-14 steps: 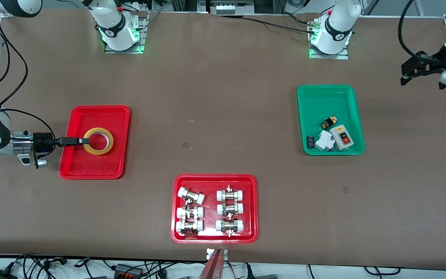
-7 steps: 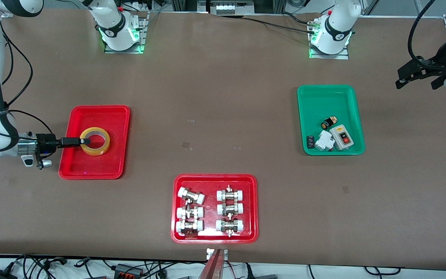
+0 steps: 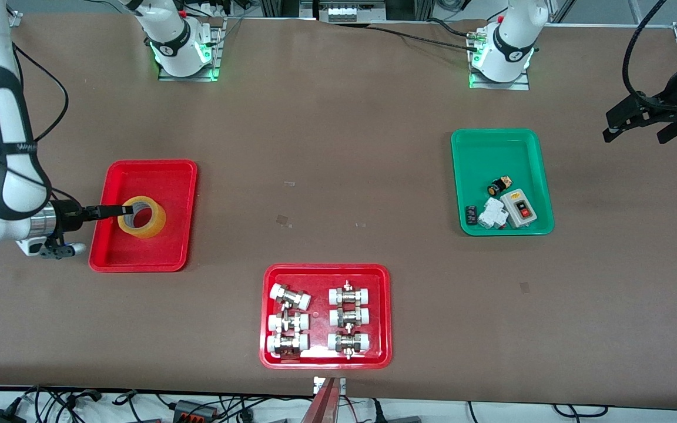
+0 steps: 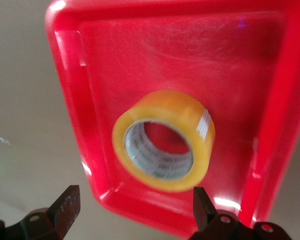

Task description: Left arm passes tape to right arm into tray

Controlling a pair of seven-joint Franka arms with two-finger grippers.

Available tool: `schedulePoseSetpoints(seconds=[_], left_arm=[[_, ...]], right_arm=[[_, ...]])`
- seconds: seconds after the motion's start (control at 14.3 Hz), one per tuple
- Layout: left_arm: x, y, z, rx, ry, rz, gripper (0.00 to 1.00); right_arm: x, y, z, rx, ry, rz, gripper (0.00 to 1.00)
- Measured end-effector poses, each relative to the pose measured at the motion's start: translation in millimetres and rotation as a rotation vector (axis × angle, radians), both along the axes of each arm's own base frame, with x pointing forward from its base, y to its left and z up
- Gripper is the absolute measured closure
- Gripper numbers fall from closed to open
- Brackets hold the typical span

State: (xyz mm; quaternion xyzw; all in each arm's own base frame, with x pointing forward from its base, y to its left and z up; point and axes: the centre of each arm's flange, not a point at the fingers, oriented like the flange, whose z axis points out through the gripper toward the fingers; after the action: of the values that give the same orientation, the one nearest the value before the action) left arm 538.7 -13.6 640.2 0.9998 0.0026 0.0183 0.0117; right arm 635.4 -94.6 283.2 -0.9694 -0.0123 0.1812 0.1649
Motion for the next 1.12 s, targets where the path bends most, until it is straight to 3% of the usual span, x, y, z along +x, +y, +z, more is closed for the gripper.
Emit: schedulePoseSetpoints(seconds=[0.28,0.42,0.7,0.98,1.12], left_arm=[[1.2,-0.1,-3.0,0.000,0.008,0.007,0.00],[2.6,-0.1,-5.6,-0.001,0.014,0.007,0.00],[2.6,-0.1,-7.3,-0.001,0.021,0.007,0.00],[2.4,-0.1,-7.5,0.000,0.024,0.007,0.00],[2.2,-0.1,-7.7,0.000,0.026,0.007,0.00]], right_arm=[[12.6,36.0,120.1,-0.202,-0.050,-0.018,0.00],[14.5,58.8,178.6,-0.259,-0.095,0.008,0.00],[21.6,70.0,261.9,-0.290,-0.239,0.014,0.00],[25.3,56.7,280.1,-0.329,-0.292,-0.019,0.00],[34.0,57.2,285.1,-0.338,-0.371,-0.038,0.00]])
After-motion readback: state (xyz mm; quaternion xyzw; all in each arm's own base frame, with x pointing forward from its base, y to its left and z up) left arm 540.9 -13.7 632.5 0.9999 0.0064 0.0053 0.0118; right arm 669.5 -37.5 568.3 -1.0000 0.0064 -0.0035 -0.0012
